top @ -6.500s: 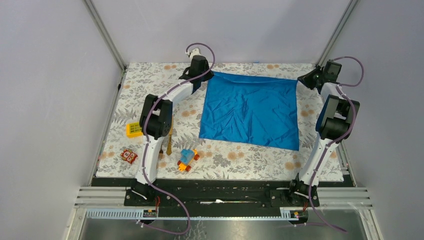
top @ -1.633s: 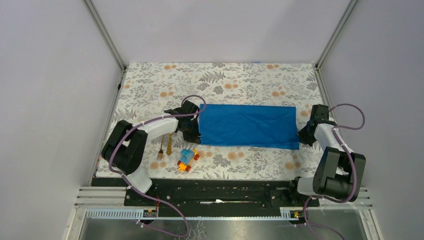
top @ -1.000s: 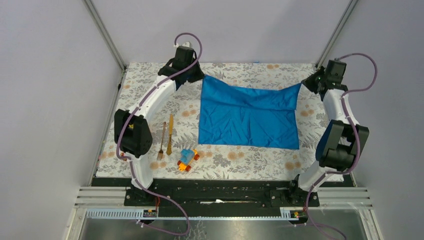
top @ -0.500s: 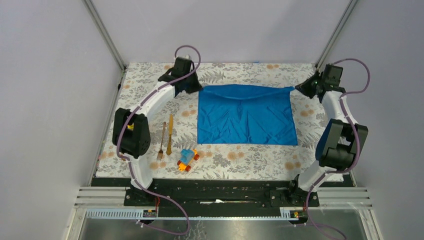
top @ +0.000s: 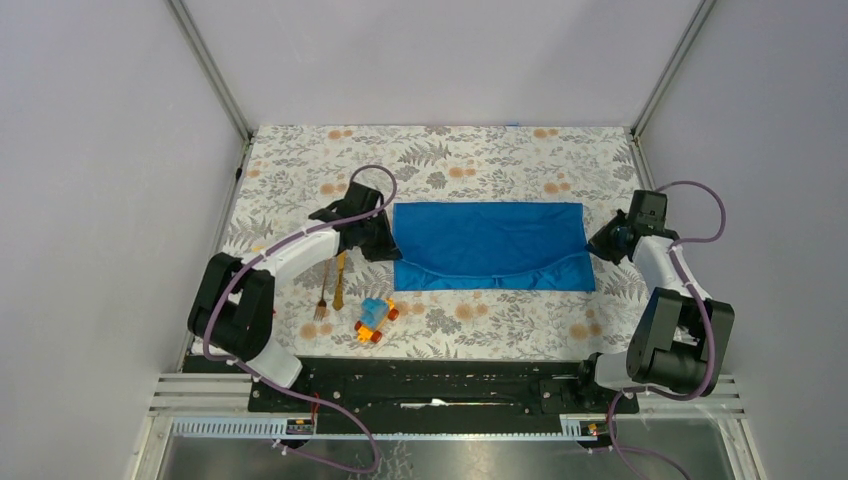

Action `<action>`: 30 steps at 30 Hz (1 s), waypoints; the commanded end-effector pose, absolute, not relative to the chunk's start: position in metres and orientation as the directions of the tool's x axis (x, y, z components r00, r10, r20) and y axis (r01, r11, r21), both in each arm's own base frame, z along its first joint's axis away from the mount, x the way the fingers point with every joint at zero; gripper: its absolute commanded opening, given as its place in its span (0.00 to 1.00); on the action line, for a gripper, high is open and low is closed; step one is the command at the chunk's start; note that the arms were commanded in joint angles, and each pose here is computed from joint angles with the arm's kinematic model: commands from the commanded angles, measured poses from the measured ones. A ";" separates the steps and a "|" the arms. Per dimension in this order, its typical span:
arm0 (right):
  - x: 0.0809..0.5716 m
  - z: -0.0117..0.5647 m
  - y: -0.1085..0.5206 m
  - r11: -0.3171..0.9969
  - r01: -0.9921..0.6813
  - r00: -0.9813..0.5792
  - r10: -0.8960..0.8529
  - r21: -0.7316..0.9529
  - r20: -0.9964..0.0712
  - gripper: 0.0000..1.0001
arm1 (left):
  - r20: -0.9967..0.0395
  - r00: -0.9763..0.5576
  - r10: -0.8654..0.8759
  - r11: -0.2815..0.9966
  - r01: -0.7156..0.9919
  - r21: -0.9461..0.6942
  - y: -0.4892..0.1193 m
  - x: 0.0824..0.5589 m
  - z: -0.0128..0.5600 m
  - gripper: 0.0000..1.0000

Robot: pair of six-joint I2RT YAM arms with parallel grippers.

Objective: Fold the napkin into a case and place the utensils inside
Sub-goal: Fold and flatten the napkin at the center of the board.

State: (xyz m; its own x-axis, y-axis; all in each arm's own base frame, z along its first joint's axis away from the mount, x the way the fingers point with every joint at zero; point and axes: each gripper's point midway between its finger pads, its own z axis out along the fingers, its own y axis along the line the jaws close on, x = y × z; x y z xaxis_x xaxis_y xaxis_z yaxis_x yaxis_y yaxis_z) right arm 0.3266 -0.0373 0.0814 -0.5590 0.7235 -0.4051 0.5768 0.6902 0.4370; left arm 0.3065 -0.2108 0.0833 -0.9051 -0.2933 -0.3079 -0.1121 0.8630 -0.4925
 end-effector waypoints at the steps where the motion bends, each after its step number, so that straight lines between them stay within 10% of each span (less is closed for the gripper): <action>1: 0.318 0.076 -0.051 0.714 0.597 -0.561 0.697 0.365 -0.446 0.00 | -0.325 -0.901 -0.288 0.832 -0.068 -0.550 -0.231 0.305 0.093 0.00; 30: 0.279 0.071 -0.068 0.689 0.669 -0.535 0.706 0.277 -0.465 0.00 | -0.286 -0.925 -0.250 0.856 -0.073 -0.511 -0.233 0.266 0.076 0.00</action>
State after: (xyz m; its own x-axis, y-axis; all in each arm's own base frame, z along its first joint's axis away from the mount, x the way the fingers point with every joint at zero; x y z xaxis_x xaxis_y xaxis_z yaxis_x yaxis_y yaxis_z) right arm 0.2860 -0.0617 0.0677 -0.5423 0.7131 -0.4444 0.6589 0.6891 0.3017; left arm 0.2613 -0.2298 0.0715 -0.9351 -0.2371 -0.2634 -0.0798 0.8650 -0.4954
